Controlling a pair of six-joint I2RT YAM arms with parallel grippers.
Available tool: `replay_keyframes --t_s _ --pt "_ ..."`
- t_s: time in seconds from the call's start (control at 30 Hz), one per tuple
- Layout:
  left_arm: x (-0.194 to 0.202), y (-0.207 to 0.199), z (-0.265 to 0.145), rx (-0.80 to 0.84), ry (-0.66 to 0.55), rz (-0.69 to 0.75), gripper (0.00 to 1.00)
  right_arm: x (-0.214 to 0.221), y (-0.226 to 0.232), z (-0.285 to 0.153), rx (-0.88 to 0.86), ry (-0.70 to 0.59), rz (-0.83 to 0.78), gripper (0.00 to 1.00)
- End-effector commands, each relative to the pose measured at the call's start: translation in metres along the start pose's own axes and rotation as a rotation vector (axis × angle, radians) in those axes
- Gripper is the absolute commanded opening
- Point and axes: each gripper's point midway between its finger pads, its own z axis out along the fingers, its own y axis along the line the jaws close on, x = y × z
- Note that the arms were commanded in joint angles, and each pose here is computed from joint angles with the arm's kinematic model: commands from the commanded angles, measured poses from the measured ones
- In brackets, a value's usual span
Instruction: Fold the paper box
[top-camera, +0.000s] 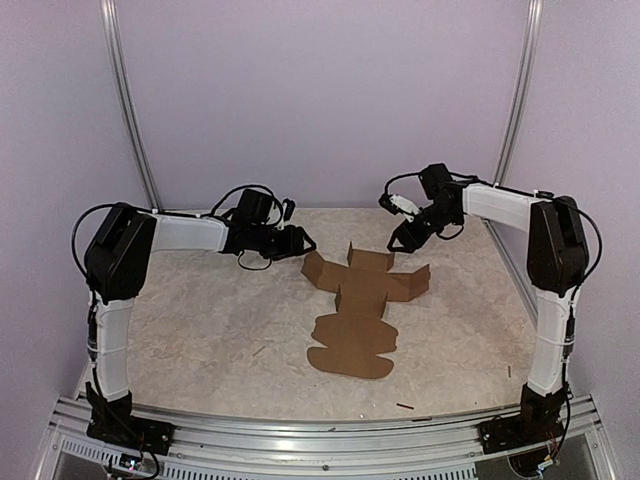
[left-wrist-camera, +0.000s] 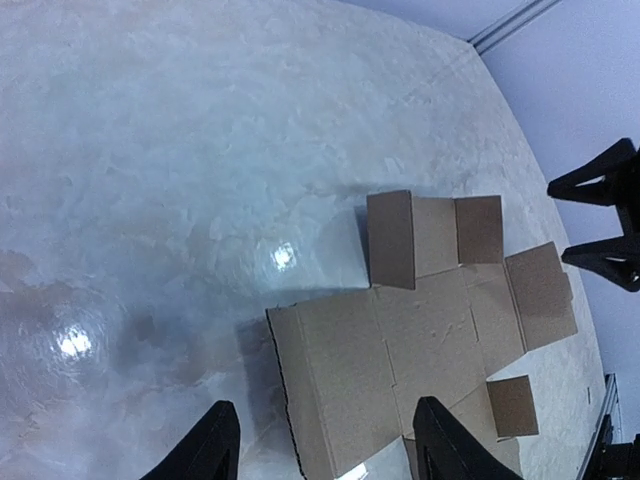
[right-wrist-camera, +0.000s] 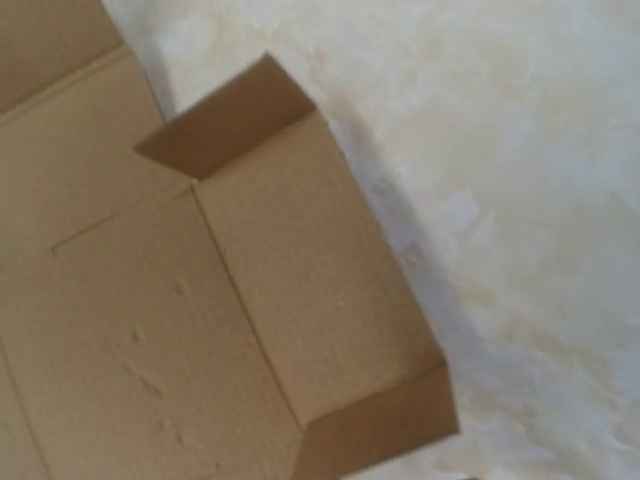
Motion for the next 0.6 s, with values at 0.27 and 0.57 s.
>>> replay_keyframes --t_s 0.27,0.57 --pt "0.058 0.009 0.020 0.073 0.222 -0.063 0.11 0.004 0.005 -0.033 0.047 -0.004 -0.037 0.56" --pt "0.060 -0.017 -0.006 0.159 0.073 0.212 0.00 -0.018 0.003 -0.053 0.005 0.052 -0.116 0.56"
